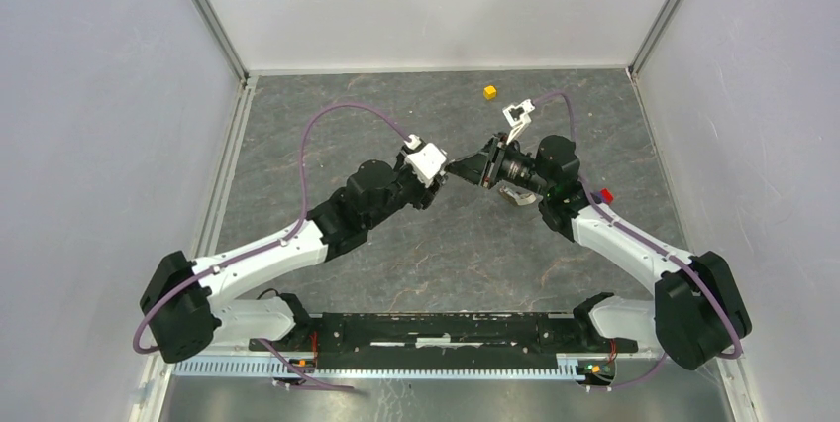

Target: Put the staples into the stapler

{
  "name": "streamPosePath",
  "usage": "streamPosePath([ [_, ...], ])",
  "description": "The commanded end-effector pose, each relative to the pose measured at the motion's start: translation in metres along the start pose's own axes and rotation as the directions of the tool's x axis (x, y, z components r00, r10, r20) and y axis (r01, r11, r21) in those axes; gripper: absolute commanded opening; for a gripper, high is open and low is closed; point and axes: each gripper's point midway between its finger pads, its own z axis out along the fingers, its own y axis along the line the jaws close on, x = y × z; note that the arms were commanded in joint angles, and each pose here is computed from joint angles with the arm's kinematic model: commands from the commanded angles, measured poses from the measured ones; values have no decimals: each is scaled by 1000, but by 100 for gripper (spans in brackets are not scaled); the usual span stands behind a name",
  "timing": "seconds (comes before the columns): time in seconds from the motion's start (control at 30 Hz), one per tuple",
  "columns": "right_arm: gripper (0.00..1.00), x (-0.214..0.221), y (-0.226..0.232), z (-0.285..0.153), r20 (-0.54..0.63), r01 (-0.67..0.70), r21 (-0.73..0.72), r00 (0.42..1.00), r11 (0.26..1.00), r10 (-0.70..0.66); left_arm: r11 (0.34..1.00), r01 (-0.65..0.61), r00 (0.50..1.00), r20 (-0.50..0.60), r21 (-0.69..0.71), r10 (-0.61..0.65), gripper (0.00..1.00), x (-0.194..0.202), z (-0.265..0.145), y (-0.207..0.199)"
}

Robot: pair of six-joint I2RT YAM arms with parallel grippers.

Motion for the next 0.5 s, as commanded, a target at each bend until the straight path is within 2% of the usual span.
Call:
streamPosePath([
  [0.0, 3, -16, 23, -1, 45, 138, -107, 990, 985, -134, 991, 105, 992, 78, -81, -98, 66, -33, -9, 18],
  [0.07, 2, -22, 25, -4, 59, 241, -127, 970, 962, -236, 993, 119, 992, 33, -12, -118, 69, -32, -18, 8],
  [0.17, 2, -22, 14, -9, 32, 440, -102, 898, 892, -439, 983, 159, 987, -14, 89, -158, 71, -30, -41, -9],
  [0.27, 2, -18, 9, -14, -4, 541, -112, 839, 834, -545, 957, 197, 980, -41, 214, -192, 73, -33, -66, -24],
  [0.33, 1, -12, 14, -16, -16, 602, -167, 790, 781, -613, 951, 230, 973, -73, 207, -220, 73, -33, -76, -16],
  [0.4, 1, -13, 14, -18, -23, 655, -184, 742, 732, -670, 920, 343, 939, -77, 187, -334, 72, -43, -80, 2],
  [0.47, 0, -15, 12, -20, -17, 712, -175, 688, 680, -725, 839, 506, 862, -71, 198, -503, 67, -61, -81, 18],
])
